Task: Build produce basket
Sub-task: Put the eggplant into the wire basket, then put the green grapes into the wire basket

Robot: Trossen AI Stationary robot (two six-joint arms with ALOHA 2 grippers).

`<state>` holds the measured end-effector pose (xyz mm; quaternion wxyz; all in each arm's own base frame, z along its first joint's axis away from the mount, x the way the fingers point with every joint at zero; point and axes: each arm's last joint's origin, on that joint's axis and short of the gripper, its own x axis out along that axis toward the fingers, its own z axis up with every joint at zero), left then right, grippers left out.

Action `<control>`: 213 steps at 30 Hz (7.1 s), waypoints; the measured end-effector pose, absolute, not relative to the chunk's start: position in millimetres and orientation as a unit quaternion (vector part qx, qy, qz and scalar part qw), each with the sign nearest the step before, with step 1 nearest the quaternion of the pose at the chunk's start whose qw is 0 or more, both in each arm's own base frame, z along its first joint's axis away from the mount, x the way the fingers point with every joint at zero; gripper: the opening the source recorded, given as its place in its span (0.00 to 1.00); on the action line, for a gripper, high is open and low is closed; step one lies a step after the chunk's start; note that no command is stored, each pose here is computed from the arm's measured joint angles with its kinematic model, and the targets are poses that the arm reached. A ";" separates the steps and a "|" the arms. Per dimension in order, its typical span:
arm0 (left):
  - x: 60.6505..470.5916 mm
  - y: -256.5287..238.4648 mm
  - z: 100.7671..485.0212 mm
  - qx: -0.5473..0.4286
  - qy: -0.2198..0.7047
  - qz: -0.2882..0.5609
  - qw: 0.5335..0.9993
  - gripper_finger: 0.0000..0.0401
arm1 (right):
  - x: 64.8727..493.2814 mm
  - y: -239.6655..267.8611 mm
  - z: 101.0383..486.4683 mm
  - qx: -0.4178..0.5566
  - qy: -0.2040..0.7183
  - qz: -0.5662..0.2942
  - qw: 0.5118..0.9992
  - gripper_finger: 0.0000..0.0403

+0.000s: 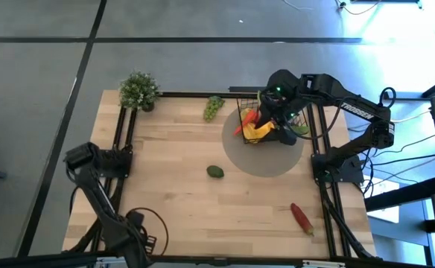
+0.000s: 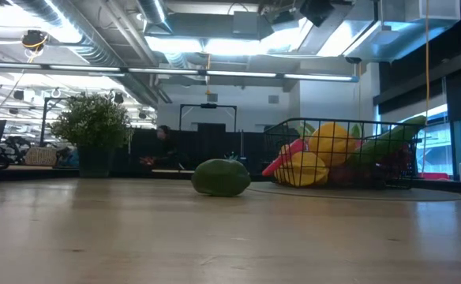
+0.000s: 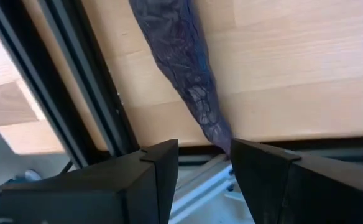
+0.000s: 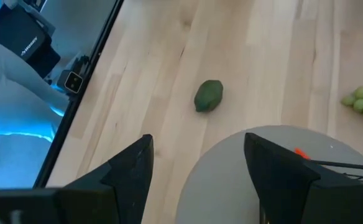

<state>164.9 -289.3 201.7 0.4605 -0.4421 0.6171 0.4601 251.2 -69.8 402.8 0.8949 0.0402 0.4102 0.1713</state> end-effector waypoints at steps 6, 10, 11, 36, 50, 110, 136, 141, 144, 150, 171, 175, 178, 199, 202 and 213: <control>165.8 -297.3 178.8 -0.420 0.615 0.481 0.463 0.34 | 253.1 -70.4 404.4 0.053 0.402 0.161 0.900 0.60; 167.2 -300.2 167.6 -0.412 0.611 0.490 0.466 0.34 | 253.3 -70.5 404.5 0.054 0.402 0.161 0.900 0.60; 167.5 -300.8 165.4 -0.410 0.611 0.492 0.466 0.34 | 253.5 -70.5 404.6 0.053 0.401 0.161 0.900 0.60; 167.8 -304.8 139.6 -0.369 0.622 0.502 0.474 0.32 | 255.8 -71.3 406.4 0.046 0.388 0.159 0.907 0.60; 185.9 -293.2 139.9 -0.354 0.624 0.472 0.513 0.07 | 256.2 -71.5 406.7 0.045 0.385 0.159 0.908 0.60; 391.7 138.1 292.8 -0.164 0.076 0.202 0.963 0.07 | 186.1 -115.9 433.4 -0.002 0.412 -0.165 0.896 0.60; 430.4 160.5 199.5 -0.202 0.095 0.212 0.951 0.08 | 186.0 -116.1 433.2 0.007 0.411 -0.171 0.895 0.60; 428.1 166.1 198.8 -0.236 0.090 0.222 0.942 0.19 | 186.1 -116.1 433.0 0.007 0.412 -0.170 0.895 0.60; 428.1 166.3 198.9 -0.247 0.086 0.225 0.939 0.22 | 186.1 -116.1 433.0 0.007 0.412 -0.170 0.895 0.60; 428.6 164.8 198.8 -0.251 0.087 0.221 0.939 0.23 | 186.1 -116.1 432.9 0.007 0.412 -0.170 0.895 0.60; 429.0 161.1 198.3 -0.302 0.093 0.209 0.925 0.22 | 186.0 -116.1 432.9 0.006 0.413 -0.169 0.895 0.60; 429.1 161.4 199.0 -0.299 0.089 0.215 0.925 0.16 | 186.0 -116.1 432.9 0.006 0.413 -0.169 0.895 0.60; 429.5 160.4 199.3 -0.304 0.086 0.213 0.925 0.15 | 186.0 -116.1 432.9 0.006 0.413 -0.169 0.895 0.60; 429.4 161.3 201.0 -0.396 0.080 0.156 0.902 0.29 | 186.2 -116.1 432.7 0.004 0.413 -0.168 0.895 0.60; 428.8 159.8 203.9 -0.363 0.087 0.140 0.917 0.29 | 186.2 -116.1 432.7 0.001 0.414 -0.167 0.895 0.60; 425.1 162.9 205.1 -0.292 0.109 0.153 0.938 0.29 | 185.0 -115.4 431.5 -0.002 0.423 -0.162 0.892 0.60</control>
